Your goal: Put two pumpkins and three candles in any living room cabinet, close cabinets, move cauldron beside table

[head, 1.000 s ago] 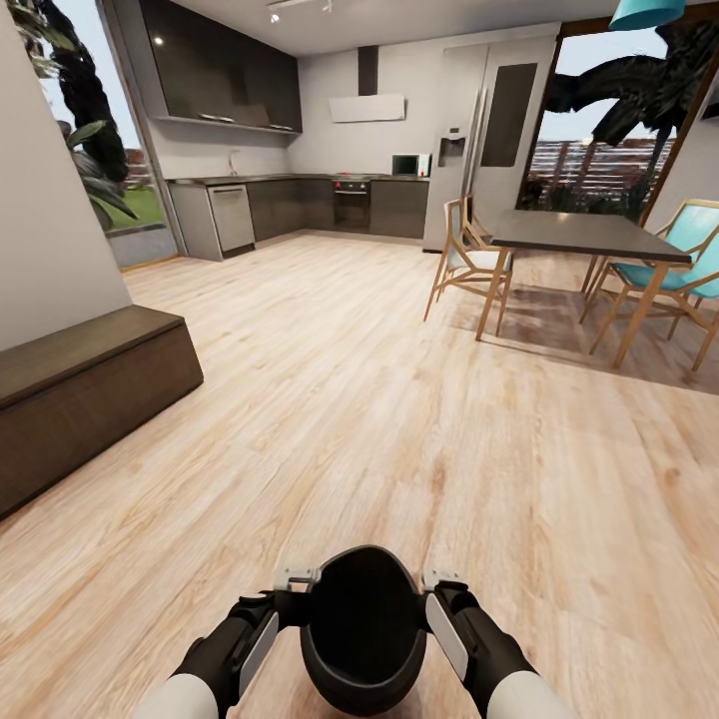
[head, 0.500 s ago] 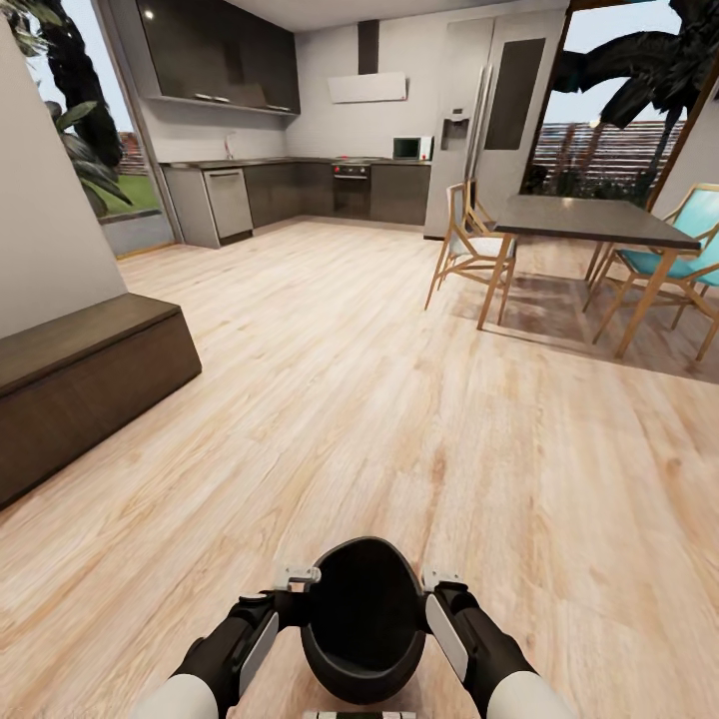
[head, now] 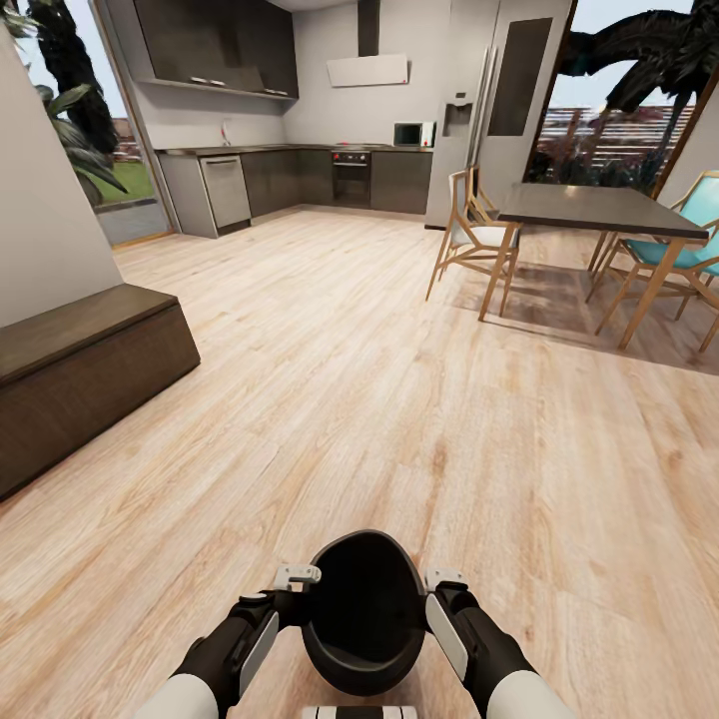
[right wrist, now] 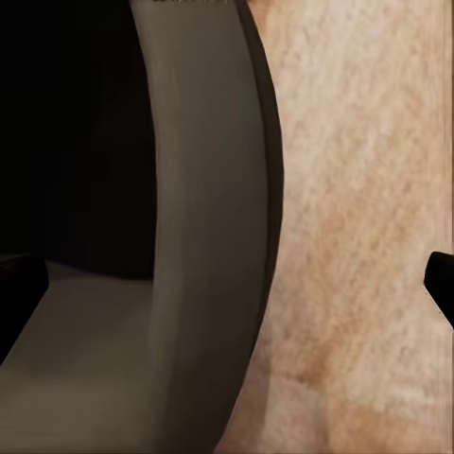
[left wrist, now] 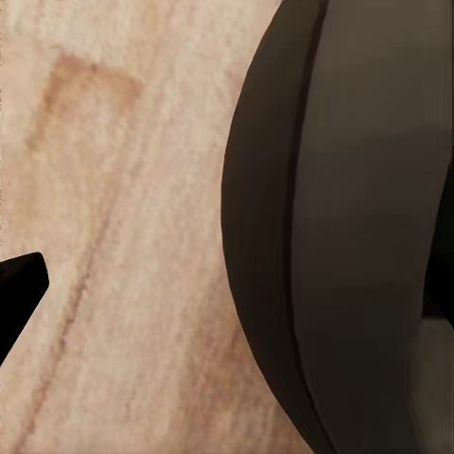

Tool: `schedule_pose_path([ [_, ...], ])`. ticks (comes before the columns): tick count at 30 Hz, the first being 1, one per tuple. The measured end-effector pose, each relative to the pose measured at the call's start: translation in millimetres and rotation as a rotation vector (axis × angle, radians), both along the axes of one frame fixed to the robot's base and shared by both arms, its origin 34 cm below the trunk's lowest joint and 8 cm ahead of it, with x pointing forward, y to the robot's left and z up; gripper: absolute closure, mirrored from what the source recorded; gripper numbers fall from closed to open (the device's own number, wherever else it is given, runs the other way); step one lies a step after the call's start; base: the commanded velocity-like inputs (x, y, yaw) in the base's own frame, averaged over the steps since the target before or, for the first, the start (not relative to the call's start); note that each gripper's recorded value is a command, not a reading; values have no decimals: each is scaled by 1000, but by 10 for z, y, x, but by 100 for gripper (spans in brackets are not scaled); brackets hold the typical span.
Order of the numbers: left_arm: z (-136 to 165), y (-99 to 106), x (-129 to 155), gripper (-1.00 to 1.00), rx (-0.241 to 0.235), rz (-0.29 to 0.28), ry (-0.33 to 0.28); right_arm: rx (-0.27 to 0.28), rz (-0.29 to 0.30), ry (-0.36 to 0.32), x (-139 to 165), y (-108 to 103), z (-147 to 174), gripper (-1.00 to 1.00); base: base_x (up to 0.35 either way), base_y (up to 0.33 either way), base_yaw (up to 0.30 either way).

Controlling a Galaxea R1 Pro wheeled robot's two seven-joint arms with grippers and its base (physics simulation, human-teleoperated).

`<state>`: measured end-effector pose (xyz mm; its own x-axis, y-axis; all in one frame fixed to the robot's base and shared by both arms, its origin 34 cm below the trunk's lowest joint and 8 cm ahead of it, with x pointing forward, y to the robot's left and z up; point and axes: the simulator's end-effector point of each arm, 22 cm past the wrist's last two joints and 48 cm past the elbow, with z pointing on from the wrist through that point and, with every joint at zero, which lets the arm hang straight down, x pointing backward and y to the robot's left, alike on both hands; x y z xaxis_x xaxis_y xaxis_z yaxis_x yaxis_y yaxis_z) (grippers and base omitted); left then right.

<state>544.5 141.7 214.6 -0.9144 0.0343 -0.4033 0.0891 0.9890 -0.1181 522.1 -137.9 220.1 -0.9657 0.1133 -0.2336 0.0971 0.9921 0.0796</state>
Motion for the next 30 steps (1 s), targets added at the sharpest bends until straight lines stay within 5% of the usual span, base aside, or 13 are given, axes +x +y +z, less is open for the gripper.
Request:
schedule_pose_path([
  [13,0,1,0,-100,0,0,0,-4,-2,-1,3,-9,2,-100,0,0,0],
  [14,0,0,0,100,0,0,0,-4,-2,0,3,-9,1,-100,0,0,0],
  [15,1,-8,-1,100,-4,2,1,-4,-2,0,1,-9,1,100,0,0,0],
  [30,3,-2,3,100,-1,-3,-1,-22,11,0,1,-46,0,100,0,0,0],
])
